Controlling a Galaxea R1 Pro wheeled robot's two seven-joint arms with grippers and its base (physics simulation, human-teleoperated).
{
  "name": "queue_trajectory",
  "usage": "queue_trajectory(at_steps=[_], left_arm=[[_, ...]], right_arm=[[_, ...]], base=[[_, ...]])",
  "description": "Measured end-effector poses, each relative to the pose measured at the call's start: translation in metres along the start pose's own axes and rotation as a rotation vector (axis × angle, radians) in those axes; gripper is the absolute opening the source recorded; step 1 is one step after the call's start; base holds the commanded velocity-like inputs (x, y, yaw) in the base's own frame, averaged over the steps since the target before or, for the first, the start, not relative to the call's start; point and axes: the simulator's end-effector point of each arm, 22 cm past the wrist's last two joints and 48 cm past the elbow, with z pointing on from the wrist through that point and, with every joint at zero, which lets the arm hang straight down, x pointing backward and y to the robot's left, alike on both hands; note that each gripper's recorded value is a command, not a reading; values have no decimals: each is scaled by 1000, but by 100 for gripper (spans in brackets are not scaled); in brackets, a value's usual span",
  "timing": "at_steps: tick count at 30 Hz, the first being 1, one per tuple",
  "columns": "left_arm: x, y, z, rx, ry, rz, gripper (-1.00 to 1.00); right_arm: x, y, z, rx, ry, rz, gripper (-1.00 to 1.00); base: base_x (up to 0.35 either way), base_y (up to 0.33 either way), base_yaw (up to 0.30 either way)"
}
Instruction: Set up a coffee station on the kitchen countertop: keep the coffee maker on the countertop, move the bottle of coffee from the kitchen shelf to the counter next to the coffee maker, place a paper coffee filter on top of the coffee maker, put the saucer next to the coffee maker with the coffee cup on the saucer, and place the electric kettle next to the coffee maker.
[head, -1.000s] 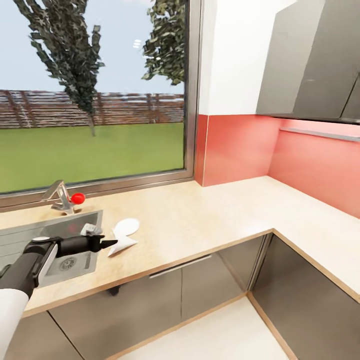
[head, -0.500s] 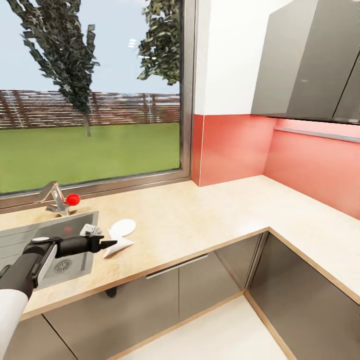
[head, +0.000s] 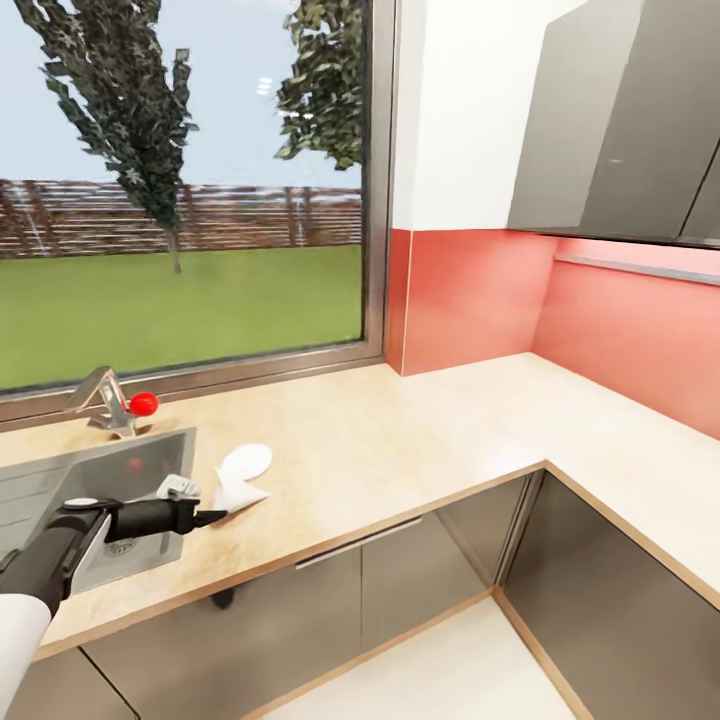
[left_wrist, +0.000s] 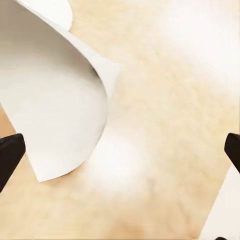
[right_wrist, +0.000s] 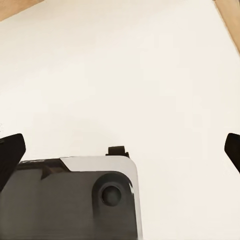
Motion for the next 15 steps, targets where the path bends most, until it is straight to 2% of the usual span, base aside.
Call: queue_trajectory(at_steps=[8, 12, 15], left_arm=[[2, 1, 0, -2, 2, 2, 100], [2, -1, 1, 0, 2, 4, 100], [3, -2, 2, 2, 3, 5, 100]], right_arm=[[1, 0, 0, 0, 2, 0, 100], [1, 0, 0, 0, 2, 0, 100], [1, 0, 0, 0, 3, 0, 100]], base=[[30, 15, 0], [207, 0, 0], [70, 0, 0]])
